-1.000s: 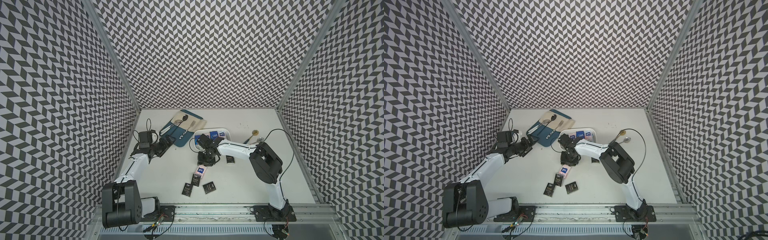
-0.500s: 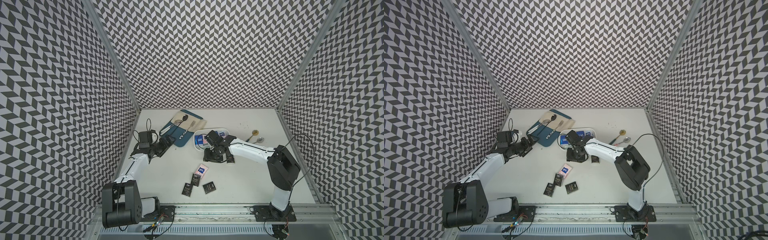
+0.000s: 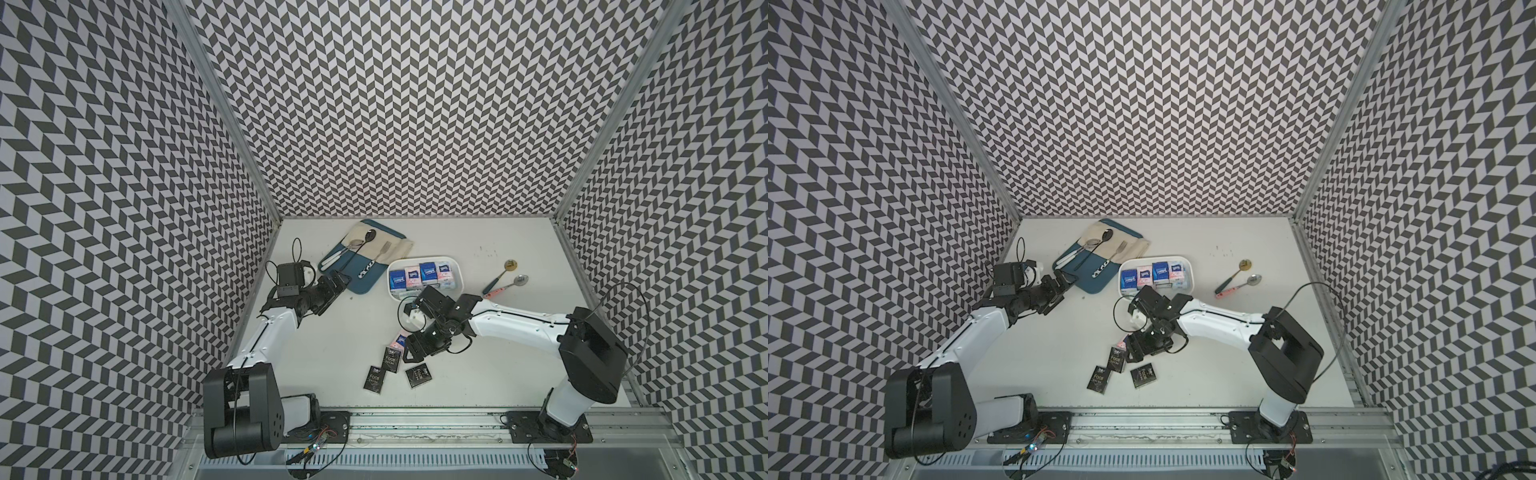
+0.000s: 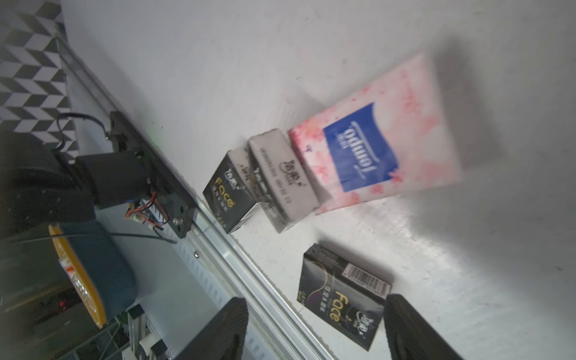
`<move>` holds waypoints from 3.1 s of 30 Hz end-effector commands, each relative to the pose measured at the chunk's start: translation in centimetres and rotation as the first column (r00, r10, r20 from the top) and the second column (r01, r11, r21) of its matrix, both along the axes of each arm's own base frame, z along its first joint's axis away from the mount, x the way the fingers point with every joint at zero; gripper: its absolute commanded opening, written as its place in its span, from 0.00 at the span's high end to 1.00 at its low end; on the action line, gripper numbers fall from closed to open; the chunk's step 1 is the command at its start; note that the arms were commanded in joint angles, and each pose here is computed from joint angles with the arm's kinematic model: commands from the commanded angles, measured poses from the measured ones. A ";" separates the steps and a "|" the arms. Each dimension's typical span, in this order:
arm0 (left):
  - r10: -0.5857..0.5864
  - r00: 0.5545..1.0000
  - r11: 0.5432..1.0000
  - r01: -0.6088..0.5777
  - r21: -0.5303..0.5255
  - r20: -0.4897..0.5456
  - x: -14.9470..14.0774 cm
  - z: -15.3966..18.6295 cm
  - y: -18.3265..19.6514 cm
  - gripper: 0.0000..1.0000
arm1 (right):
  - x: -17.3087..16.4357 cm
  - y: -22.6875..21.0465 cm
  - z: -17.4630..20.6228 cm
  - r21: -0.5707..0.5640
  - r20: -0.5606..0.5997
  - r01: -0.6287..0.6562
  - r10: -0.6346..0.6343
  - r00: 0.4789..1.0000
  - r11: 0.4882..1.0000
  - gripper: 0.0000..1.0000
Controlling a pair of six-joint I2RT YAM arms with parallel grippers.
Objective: Put the pocket tissues into the storage box
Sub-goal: Adjust the pocket tissues at the center of the board, then pick up the pocket tissues from the center of the board, then place the pocket tissues in the storage box.
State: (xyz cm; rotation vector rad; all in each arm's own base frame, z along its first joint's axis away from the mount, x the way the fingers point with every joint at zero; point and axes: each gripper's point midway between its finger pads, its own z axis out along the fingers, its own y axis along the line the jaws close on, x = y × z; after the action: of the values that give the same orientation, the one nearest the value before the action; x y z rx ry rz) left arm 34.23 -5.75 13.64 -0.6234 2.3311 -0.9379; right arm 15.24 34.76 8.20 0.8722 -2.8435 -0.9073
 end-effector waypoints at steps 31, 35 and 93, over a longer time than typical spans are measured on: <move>0.005 0.999 0.999 -0.007 0.041 0.051 0.1 2.1 0.6 0.02 | 6.3 2.9 0.1 -0.249 0.409 -0.051 0.153 0.900 0.967 0.00; 0.004 0.999 0.999 -0.007 0.050 0.052 0.0 2.1 0.7 0.02 | 6.4 3.0 -1.3 -0.270 0.393 -0.059 0.166 0.904 0.961 0.00; 0.010 0.999 1.000 -0.011 0.014 0.051 0.7 2.0 0.6 0.02 | 22.1 -8.4 9.3 0.070 0.583 0.653 -0.562 0.587 0.754 0.39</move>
State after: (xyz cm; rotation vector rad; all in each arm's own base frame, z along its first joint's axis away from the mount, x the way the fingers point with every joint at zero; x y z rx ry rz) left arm 34.52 -5.24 14.85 -0.6231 2.3102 -0.9173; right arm 35.86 27.16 15.87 0.2478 -3.7209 -0.3640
